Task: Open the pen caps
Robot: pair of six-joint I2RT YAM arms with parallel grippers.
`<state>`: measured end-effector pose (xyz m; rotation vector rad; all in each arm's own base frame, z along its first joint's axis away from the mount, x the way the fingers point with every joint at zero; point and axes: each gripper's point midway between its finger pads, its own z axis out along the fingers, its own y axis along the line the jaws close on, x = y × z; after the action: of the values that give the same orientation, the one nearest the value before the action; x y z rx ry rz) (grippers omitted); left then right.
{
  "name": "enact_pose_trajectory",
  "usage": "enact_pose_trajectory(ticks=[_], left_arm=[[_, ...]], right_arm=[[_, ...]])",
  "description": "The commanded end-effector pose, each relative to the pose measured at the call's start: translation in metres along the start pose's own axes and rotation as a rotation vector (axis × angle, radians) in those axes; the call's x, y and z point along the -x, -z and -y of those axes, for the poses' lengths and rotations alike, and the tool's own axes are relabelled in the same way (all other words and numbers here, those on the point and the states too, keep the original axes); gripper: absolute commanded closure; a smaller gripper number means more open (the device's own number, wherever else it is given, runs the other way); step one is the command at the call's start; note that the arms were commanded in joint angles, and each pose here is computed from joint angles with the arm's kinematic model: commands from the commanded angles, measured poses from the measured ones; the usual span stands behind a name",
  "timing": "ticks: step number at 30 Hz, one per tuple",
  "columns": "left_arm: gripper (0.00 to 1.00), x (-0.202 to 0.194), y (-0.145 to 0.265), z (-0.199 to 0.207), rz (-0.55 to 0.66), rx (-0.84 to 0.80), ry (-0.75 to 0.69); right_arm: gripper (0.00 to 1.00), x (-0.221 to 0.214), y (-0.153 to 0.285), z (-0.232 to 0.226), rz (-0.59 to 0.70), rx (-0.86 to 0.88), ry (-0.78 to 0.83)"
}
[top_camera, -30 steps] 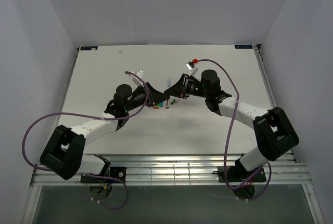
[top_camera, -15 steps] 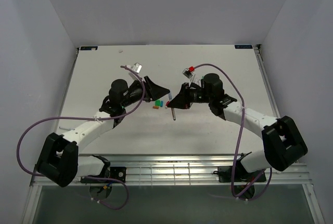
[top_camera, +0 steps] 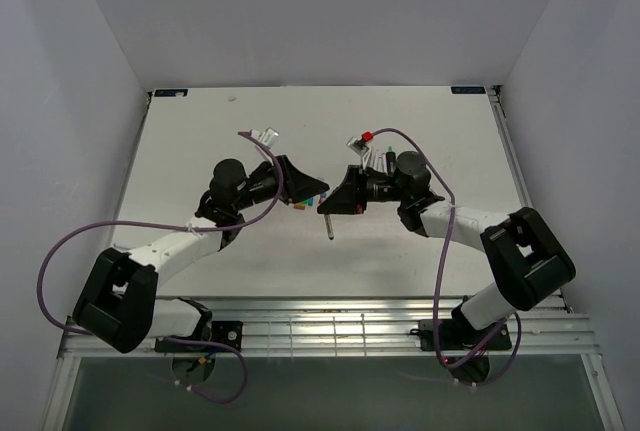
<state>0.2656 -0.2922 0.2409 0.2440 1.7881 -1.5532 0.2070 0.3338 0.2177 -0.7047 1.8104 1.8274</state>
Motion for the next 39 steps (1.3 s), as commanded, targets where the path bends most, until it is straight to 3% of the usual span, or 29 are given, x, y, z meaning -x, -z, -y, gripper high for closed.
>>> enact_pose_trajectory(ticks=[1, 6, 7, 8, 9, 12, 13, 14, 15, 16, 18, 19, 22, 24, 32, 36, 37, 39], left_arm=[[0.50, 0.000, 0.003, 0.014, -0.005, -0.070, -0.026], [0.66, 0.001, 0.002, 0.019, -0.009, -0.086, -0.010], [0.73, 0.002, 0.002, 0.018, -0.009, -0.084, -0.003], [0.93, 0.003, 0.001, 0.019, -0.005, -0.082, 0.002], [1.00, 0.004, 0.001, 0.017, 0.002, -0.070, 0.026], [1.00, 0.012, -0.004, -0.001, 0.038, 0.043, 0.106], [1.00, 0.015, -0.005, -0.007, 0.057, 0.077, 0.125], [1.00, 0.020, -0.005, -0.013, 0.081, 0.119, 0.151], [1.00, 0.026, -0.005, -0.028, 0.125, 0.212, 0.211], [1.00, 0.031, -0.005, -0.034, 0.148, 0.254, 0.239], [1.00, 0.036, -0.004, -0.049, 0.173, 0.370, 0.310], [1.00, 0.045, -0.001, -0.059, 0.232, 0.436, 0.351], [1.00, 0.063, 0.006, -0.072, 0.328, 0.568, 0.395], [1.00, 0.064, 0.008, -0.079, 0.331, 0.624, 0.408], [1.00, 0.073, 0.020, -0.087, 0.397, 0.716, 0.438], [1.00, 0.095, 0.011, -0.026, 0.456, 0.339, 0.235], [1.00, 0.097, 0.012, -0.015, 0.465, 0.286, 0.190], [1.00, 0.108, 0.015, 0.008, 0.484, 0.194, 0.106]], right_arm=[[0.92, 0.010, -0.002, -0.026, 0.028, 0.121, 0.022], [0.92, 0.012, -0.004, -0.021, 0.056, 0.128, -0.012], [0.92, 0.012, -0.004, -0.019, 0.061, 0.119, -0.022], [0.92, 0.013, -0.004, -0.018, 0.071, 0.110, -0.012], [0.92, 0.010, -0.005, -0.011, 0.062, 0.076, -0.043], [0.92, 0.012, -0.004, 0.009, 0.084, -0.068, 0.060], [0.92, 0.001, -0.001, 0.037, 0.068, -0.231, -0.012], [0.92, 0.012, 0.002, 0.041, 0.068, -0.313, 0.136], [0.92, 0.012, 0.006, 0.052, 0.059, -0.419, 0.171], [0.92, -0.003, 0.019, 0.081, 0.020, -0.669, 0.175], [0.92, 0.001, 0.019, 0.082, -0.024, -0.822, 0.325], [0.92, -0.002, 0.043, 0.102, -0.046, -1.011, 0.346], [0.92, -0.005, 0.059, 0.110, -0.081, -1.212, 0.442], [0.92, -0.018, 0.064, 0.119, -0.146, -1.271, 0.450], [0.92, -0.035, 0.044, 0.123, -0.214, -1.144, 0.440], [0.92, -0.052, 0.009, 0.100, -0.215, -0.836, 0.360], [0.92, -0.052, -0.012, 0.079, -0.184, -0.673, 0.352], [0.92, -0.060, -0.013, 0.064, -0.157, -0.569, 0.284]])
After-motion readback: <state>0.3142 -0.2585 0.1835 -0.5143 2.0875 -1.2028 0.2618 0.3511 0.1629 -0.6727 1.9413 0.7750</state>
